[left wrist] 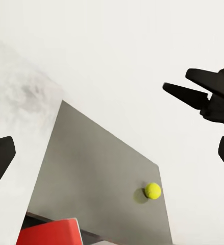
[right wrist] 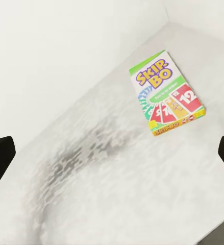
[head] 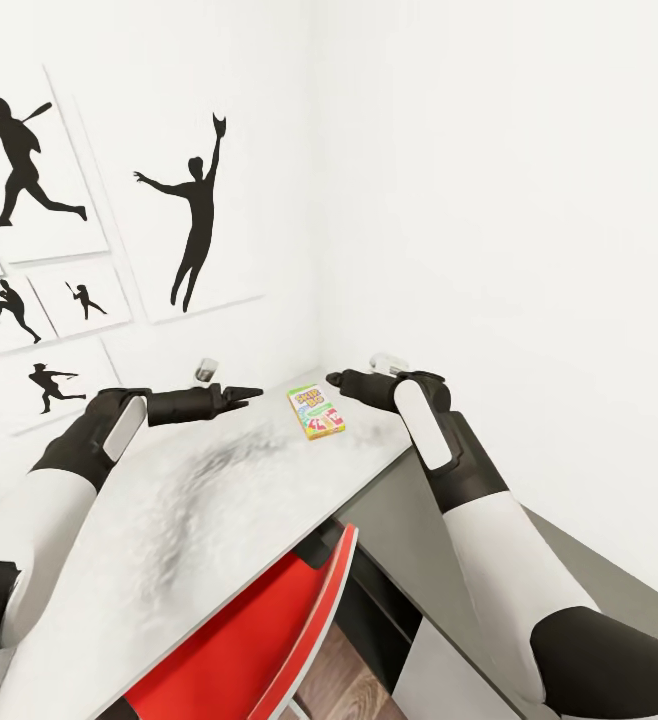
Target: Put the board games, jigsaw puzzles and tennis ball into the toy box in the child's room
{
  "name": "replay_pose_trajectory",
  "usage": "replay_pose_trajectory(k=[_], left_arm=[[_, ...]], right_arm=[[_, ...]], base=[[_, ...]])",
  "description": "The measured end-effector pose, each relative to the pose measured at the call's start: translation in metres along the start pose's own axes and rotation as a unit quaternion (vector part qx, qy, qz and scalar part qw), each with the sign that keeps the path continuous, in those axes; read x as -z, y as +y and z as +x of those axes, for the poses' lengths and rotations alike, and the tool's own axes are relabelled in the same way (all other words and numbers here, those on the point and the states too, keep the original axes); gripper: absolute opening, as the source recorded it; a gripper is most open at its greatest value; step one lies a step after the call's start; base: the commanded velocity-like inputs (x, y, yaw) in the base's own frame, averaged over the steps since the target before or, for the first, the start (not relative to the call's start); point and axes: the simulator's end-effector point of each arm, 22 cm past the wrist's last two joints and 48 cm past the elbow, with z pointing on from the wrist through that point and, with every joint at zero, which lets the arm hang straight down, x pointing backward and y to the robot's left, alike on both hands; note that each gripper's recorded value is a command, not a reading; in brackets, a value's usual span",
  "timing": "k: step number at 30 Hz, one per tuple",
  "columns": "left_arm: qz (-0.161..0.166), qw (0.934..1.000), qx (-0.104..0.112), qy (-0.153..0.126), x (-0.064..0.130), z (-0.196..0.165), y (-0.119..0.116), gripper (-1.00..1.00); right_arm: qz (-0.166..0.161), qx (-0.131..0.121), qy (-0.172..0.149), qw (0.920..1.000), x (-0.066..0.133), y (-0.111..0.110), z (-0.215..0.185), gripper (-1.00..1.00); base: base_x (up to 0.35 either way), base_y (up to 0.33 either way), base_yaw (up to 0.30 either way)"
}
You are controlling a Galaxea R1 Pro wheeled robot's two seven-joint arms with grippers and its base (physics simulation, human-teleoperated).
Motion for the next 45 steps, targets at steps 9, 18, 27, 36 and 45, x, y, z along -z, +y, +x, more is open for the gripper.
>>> replay_pose_trajectory(k=[9,18,27,36,45], left_arm=[[0.001,1.0000,-0.004,-0.003,0.0035,-0.0028,-0.0023,1.00],[0.001,1.0000,-0.006,-0.003,0.0045,-0.0038,-0.0039,1.00],[-0.001,1.0000,-0.006,-0.003,0.0039,-0.0037,-0.0030,1.00],[-0.001,1.0000,-0.005,-0.003,0.0048,-0.0038,-0.0033,1.00],[-0.002,1.0000,-0.005,-0.003,0.0049,-0.0034,-0.0033,1.00]], right_arm=[[-0.001,0.000,0.001,1.0000,0.0023,0.0015,-0.0011,1.00],[-0.002,-0.001,-0.001,1.0000,0.0040,0.0020,-0.0030,1.00],[-0.002,-0.001,-0.001,1.0000,0.0041,0.0019,-0.0032,1.00],[-0.002,0.000,-0.001,1.0000,0.0046,0.0024,-0.0035,1.00],[-0.002,0.000,-0.002,1.0000,0.0051,0.0029,-0.0039,1.00]], base=[[0.000,0.000,0.101],[0.000,0.000,0.073],[0.000,0.000,0.005],[0.000,0.000,0.156],[0.000,0.000,0.095]])
